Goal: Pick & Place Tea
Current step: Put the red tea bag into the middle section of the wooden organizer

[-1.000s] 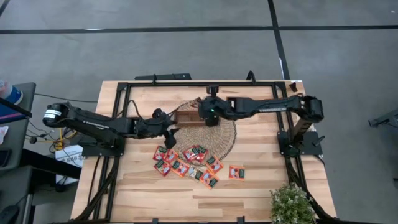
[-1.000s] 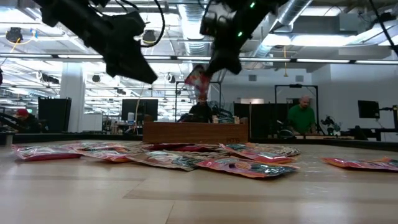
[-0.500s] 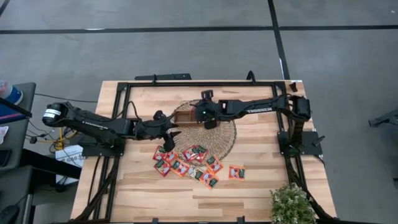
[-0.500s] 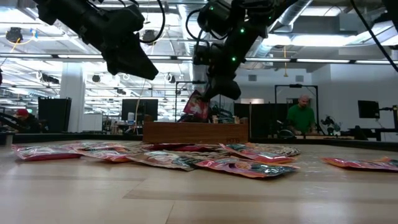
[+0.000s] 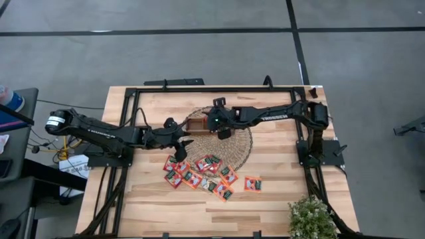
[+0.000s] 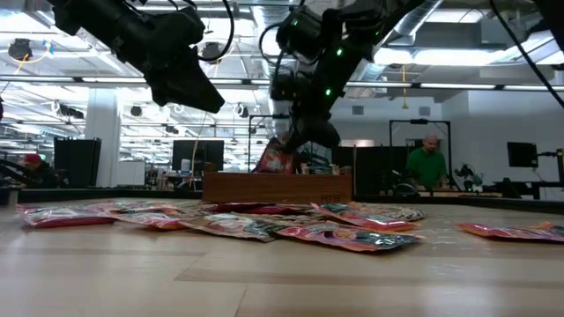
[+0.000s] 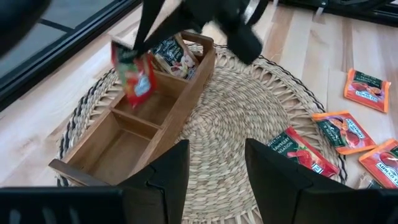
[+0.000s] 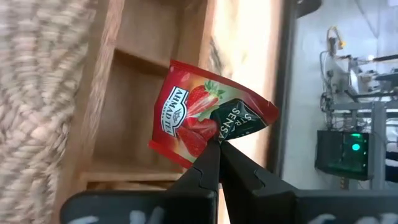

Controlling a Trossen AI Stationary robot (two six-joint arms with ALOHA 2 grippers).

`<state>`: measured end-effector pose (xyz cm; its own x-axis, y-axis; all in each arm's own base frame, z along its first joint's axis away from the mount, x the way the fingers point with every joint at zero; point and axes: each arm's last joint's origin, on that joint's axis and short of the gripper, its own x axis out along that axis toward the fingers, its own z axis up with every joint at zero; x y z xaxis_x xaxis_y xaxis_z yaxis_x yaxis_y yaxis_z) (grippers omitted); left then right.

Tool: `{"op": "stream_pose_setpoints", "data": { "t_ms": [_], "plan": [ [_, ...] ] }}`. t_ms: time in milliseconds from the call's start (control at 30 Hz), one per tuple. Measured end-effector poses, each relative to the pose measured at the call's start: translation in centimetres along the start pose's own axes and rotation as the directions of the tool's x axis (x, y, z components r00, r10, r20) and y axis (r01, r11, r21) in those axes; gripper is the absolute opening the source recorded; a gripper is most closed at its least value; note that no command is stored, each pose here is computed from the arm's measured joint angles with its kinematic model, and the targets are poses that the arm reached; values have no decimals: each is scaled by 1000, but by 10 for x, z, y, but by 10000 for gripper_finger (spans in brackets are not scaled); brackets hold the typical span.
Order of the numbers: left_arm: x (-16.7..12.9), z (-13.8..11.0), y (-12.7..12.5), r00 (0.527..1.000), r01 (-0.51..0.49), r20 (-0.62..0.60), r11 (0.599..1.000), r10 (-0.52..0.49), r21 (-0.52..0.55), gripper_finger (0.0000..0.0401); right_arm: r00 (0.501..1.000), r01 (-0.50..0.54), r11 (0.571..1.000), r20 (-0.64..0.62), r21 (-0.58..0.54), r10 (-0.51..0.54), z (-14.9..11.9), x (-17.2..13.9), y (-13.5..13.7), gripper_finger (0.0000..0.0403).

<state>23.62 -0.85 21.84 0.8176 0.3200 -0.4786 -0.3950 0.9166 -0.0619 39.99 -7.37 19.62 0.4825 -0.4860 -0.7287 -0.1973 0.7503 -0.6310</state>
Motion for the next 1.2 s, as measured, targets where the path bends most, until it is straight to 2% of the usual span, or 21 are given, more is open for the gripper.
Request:
{"op": "stream_pose_setpoints", "data": {
  "t_ms": [67,333,600,1000,1200],
  "plan": [
    [0,0,0,1000,1,4,1000,-1,-2,149,998,-23,999,-54,-25,21,-5,6,4,0],
    [0,1,-1,1000,6,10,1000,-6,-3,149,995,-27,999,-95,-37,23,-2,17,0,0],
    [0,1,-1,1000,7,8,1000,-7,-2,149,997,-16,999,-82,-41,13,-1,14,-5,5],
    [0,1,-1,1000,8,6,1000,-8,-1,149,997,-10,999,-77,-52,6,0,13,-4,110],
    [0,0,-1,1000,7,3,1000,-7,0,149,984,104,991,-137,-82,-115,2,12,-7,126]
  ]
}}
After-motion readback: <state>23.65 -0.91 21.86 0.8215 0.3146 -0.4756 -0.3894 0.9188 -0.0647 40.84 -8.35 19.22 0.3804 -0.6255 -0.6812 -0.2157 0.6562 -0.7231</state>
